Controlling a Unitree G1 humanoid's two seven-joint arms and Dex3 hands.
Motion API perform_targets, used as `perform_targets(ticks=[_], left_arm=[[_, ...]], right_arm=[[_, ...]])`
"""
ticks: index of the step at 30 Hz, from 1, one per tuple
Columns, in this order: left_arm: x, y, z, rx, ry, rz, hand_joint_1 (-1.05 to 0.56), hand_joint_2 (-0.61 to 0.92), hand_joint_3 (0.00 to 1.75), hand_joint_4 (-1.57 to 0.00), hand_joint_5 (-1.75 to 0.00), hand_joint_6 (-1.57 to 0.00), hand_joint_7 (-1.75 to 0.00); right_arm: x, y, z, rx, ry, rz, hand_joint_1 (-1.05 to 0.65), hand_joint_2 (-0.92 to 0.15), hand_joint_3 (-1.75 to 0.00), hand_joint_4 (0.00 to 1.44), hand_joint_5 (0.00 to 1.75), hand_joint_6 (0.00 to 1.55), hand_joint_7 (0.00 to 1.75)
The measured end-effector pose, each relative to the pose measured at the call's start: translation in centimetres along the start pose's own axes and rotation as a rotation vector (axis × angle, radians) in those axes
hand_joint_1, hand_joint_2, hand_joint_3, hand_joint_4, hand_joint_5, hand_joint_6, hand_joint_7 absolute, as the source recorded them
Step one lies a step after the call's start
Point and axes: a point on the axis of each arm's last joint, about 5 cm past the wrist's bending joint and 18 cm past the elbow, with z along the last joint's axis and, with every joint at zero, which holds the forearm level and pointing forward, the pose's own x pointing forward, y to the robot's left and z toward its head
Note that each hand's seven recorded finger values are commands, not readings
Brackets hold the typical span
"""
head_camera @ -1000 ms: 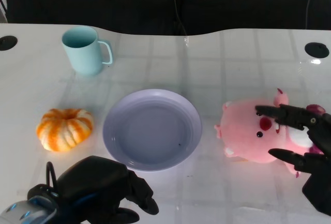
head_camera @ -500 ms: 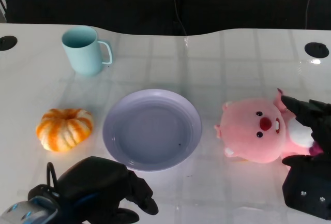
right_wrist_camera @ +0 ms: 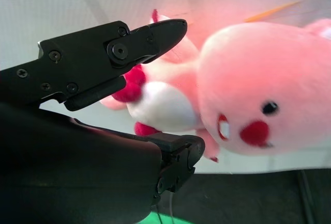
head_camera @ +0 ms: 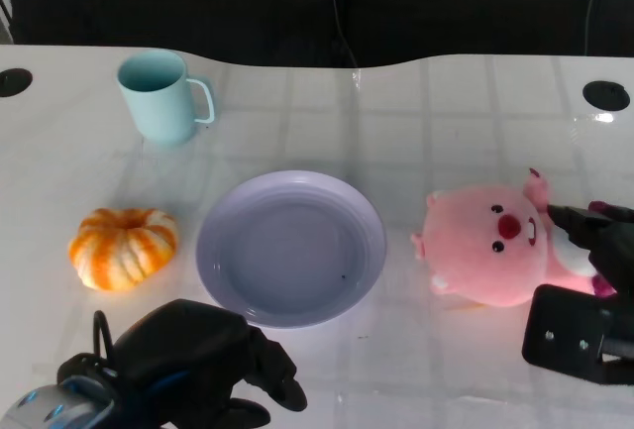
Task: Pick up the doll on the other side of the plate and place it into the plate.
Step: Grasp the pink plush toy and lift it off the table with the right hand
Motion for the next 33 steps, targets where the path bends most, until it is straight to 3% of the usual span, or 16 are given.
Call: perform_targets(ticks=[7, 13, 18, 24, 28, 29, 30, 31, 33], left_arm=[[0.1, -0.1, 0.1, 0.004, 0.005, -0.001, -0.27, 0.92, 0.29, -0.77, -1.18, -1.08, -0.01], [0.0, -0.1, 0.2, 0.005, 0.005, 0.002, -0.26, 0.92, 0.27, -0.78, -1.2, -1.08, -0.01], [-0.2, -0.3, 0.3, -0.002, 0.002, 0.002, -0.26, 0.92, 0.28, -0.78, -1.16, -1.08, -0.01], [-0.3, -0.1, 0.6, -0.002, -0.004, 0.016, -0.27, 0.92, 0.29, -0.78, -1.16, -1.08, 0.0], [-0.2, -0.1, 0.7, -0.009, 0.002, 0.015, -0.27, 0.92, 0.29, -0.79, -1.16, -1.08, -0.01], [-0.2, -0.1, 0.7, -0.01, 0.001, 0.015, -0.27, 0.92, 0.28, -0.79, -1.16, -1.08, -0.01], [-0.2, -0.1, 0.8, -0.01, 0.001, 0.015, -0.26, 0.92, 0.28, -0.79, -1.16, -1.08, -0.01], [-0.3, -0.1, 0.8, -0.011, 0.001, 0.014, -0.26, 0.92, 0.28, -0.79, -1.17, -1.08, -0.01], [-0.3, 0.0, 1.0, -0.013, 0.0, 0.011, -0.26, 0.92, 0.29, -0.76, -1.23, -1.09, -0.01]], right_arm=[[2.8, 0.2, -0.2, -0.035, 0.025, 0.043, -0.68, -0.91, -0.01, 0.07, 0.16, 0.22, 0.03], [5.0, 0.0, 0.3, -0.022, 0.057, 0.082, -0.63, -0.91, 0.0, 0.27, 0.12, 0.35, 0.03], [6.5, -0.5, 0.7, -0.016, 0.08, 0.101, -0.56, -0.91, 0.0, 0.48, 0.08, 0.58, 0.05], [7.7, -1.0, 1.3, -0.059, 0.059, 0.14, -0.48, -0.92, -0.03, 0.57, 0.05, 0.77, 0.06], [8.0, -0.9, 1.2, -0.068, 0.027, 0.108, -0.3, -0.92, -0.02, 0.8, 0.07, 1.03, 0.07], [8.1, -0.7, 1.0, -0.046, 0.022, 0.082, -0.24, -0.92, -0.02, 0.96, 0.13, 1.12, 0.08], [8.1, -0.5, 1.0, -0.022, 0.015, 0.053, -0.22, -0.92, -0.01, 1.04, 0.32, 1.19, 0.07], [8.1, -0.2, 0.9, 0.0, 0.006, 0.022, -0.22, -0.92, -0.01, 0.98, 0.67, 1.25, 0.05], [8.0, 0.2, 0.8, 0.003, -0.012, -0.028, -0.24, -0.92, -0.1, 0.88, 1.06, 1.3, 0.03]])
